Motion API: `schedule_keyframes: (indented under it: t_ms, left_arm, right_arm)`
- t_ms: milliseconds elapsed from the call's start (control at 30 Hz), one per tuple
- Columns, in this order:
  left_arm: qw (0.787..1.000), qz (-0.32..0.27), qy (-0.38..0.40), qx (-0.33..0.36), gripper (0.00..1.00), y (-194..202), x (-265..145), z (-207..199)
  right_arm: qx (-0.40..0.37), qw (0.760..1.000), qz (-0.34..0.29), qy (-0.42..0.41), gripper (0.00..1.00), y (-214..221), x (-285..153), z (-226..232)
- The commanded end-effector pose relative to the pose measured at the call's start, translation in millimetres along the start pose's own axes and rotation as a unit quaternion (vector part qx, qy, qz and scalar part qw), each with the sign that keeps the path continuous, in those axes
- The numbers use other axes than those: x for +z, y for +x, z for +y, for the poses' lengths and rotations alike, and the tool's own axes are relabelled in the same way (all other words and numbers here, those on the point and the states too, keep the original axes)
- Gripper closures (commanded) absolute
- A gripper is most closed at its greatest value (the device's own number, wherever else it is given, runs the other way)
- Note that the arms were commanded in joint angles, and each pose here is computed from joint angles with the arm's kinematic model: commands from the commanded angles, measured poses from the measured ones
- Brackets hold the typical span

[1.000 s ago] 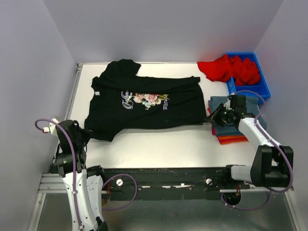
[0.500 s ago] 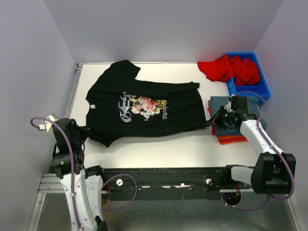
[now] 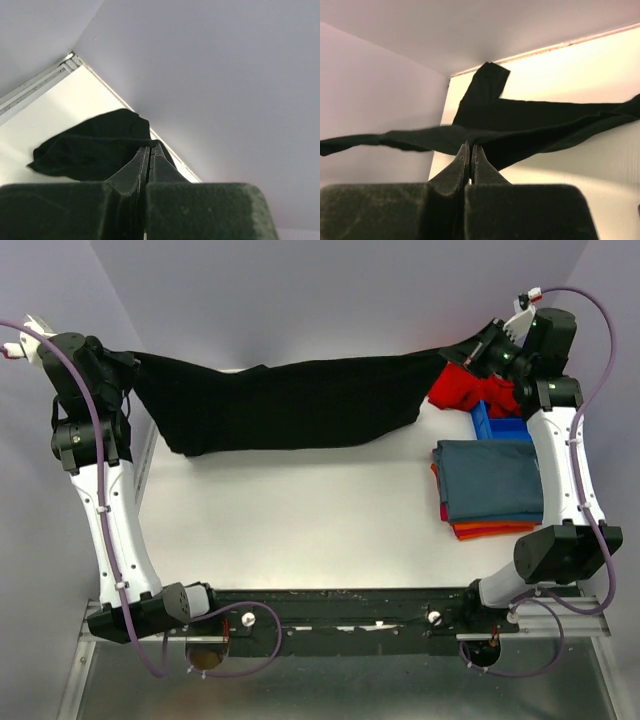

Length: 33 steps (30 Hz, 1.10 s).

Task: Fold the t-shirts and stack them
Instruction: Fold the flattened tshirt in 1/3 of the way

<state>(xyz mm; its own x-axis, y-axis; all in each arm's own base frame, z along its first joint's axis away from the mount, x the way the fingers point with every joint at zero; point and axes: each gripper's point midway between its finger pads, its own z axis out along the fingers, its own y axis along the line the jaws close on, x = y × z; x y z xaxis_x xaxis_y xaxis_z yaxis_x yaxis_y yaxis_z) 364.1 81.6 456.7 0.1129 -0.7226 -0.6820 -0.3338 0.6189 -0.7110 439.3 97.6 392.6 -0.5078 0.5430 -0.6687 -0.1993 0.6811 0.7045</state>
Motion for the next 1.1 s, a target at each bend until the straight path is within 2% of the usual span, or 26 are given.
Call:
schedule_keyframes:
  t_ms: [0, 100, 200, 267, 367, 433, 533, 667, 767, 867, 1067]
  left_arm:
    - [0.999, -0.034, -0.011, 0.007, 1.0, -19, -27, -1]
    - [0.998, -0.052, -0.025, 0.015, 1.0, -16, -55, 16]
    - [0.998, -0.038, -0.033, 0.024, 1.0, 5, -78, 38]
    - [0.999, -0.015, -0.035, 0.031, 1.0, 29, -89, 55]
    - [0.995, 0.029, -0.08, 0.058, 1.0, 69, -106, 102]
    - [0.985, 0.055, -0.141, 0.081, 1.0, 88, -118, 139]
    - [0.973, 0.086, -0.188, 0.103, 1.0, 109, -142, 172]
    - [0.973, 0.136, -0.169, 0.083, 1.0, 147, -163, 186]
    - [0.967, 0.183, -0.168, 0.052, 1.0, 181, -163, 199]
    - [0.964, 0.197, -0.179, 0.025, 1.0, 201, -150, 213]
    - [0.964, 0.191, -0.186, 0.012, 1.0, 199, -110, 211]
  right_arm:
    - [0.038, 0.997, 0.061, -0.008, 0.99, 26, -1, -2]
    - [0.047, 0.996, 0.082, -0.002, 0.99, 57, -9, -18]
    - [0.056, 0.993, 0.1, 0.007, 0.99, 90, -22, -33]
    - [0.063, 0.991, 0.111, 0.028, 0.99, 112, -30, -47]
    - [0.077, 0.985, 0.124, 0.094, 0.99, 150, -49, -81]
    - [0.091, 0.977, 0.133, 0.14, 0.99, 177, -64, -104]
    - [0.105, 0.963, 0.149, 0.199, 0.99, 217, -89, -133]
    - [0.122, 0.942, 0.162, 0.267, 0.99, 260, -120, -164]
    - [0.138, 0.936, 0.169, 0.276, 0.99, 281, -128, -174]
    - [0.146, 0.938, 0.171, 0.263, 0.99, 286, -122, -175]
    - [0.131, 0.932, 0.169, 0.294, 0.99, 265, -107, -187]
